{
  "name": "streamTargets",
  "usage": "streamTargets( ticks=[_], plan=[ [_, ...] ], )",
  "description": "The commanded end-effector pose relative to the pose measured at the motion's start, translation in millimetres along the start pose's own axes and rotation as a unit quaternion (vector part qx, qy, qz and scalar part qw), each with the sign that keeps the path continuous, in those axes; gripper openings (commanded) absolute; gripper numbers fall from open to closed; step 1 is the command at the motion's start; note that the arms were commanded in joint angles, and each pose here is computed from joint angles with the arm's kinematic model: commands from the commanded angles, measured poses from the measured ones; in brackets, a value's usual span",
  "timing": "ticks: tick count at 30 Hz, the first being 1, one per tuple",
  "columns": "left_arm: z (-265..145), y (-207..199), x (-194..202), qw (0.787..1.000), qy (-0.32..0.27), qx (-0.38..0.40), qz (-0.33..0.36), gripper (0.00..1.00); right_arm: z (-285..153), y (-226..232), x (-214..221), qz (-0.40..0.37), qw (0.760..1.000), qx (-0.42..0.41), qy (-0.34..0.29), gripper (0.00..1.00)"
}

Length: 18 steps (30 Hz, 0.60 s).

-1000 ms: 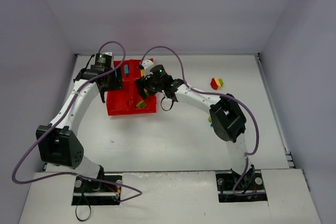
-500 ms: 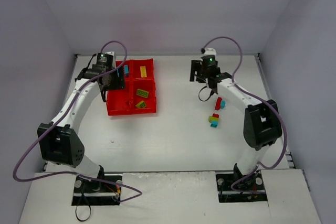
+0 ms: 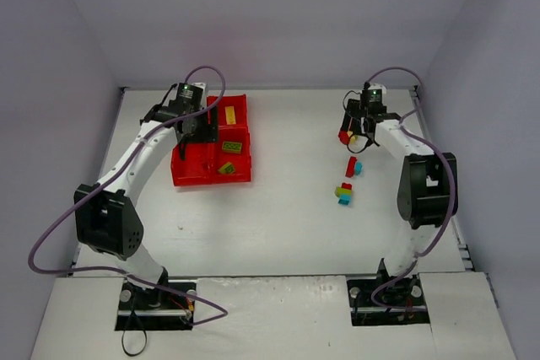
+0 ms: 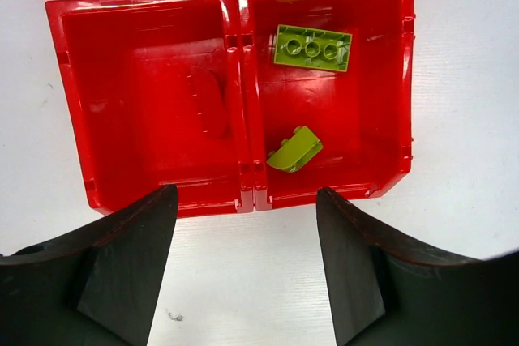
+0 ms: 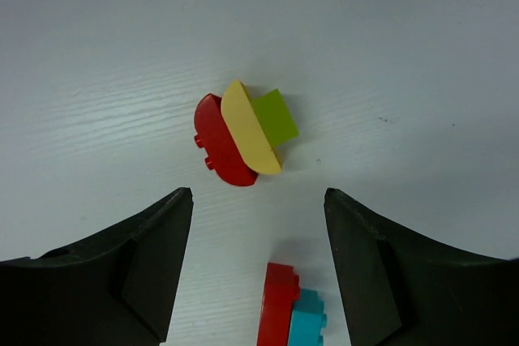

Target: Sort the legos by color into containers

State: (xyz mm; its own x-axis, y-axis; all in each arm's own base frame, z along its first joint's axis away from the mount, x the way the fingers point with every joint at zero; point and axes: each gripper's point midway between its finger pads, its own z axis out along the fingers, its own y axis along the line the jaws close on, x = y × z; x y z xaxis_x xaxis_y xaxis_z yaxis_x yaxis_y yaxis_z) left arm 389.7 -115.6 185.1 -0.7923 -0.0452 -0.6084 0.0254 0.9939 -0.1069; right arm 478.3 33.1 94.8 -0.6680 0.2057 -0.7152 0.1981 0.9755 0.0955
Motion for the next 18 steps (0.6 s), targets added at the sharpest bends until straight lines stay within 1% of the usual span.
streamTargets(
  ticks=[1, 2, 3, 6, 10, 13, 18],
  plan=[
    [-16, -10, -30, 0.999, -0.047, 0.015, -0.005, 0.63, 9, 3, -18, -0.033, 0.999, -0.018, -0.004, 0.62],
    [-16, -12, -29, 0.999, -0.047, 0.016, -0.004, 0.63, 16, 3, -13, -0.036, 0.999, -0.017, 0.006, 0.62],
    [-15, -13, -28, 0.999, -0.045, 0.016, -0.002, 0.63, 18, 3, -17, -0.038, 0.999, -0.017, 0.004, 0.62],
    [-13, -16, -23, 0.999, -0.04, 0.018, -0.001, 0.63, 26, 4, -13, -0.041, 0.999, -0.019, 0.012, 0.63],
    [-12, -17, -19, 0.999, -0.036, 0.019, 0.001, 0.63, 25, 15, -15, -0.007, 0.999, -0.035, 0.014, 0.61],
    [-11, -17, -18, 0.999, -0.034, 0.018, 0.002, 0.63, 27, 18, -16, 0.011, 0.999, -0.03, 0.013, 0.61],
    [-12, -20, -14, 0.999, -0.029, 0.028, 0.003, 0.63, 34, 12, -12, 0.053, 0.998, -0.002, 0.017, 0.63]
  ],
)
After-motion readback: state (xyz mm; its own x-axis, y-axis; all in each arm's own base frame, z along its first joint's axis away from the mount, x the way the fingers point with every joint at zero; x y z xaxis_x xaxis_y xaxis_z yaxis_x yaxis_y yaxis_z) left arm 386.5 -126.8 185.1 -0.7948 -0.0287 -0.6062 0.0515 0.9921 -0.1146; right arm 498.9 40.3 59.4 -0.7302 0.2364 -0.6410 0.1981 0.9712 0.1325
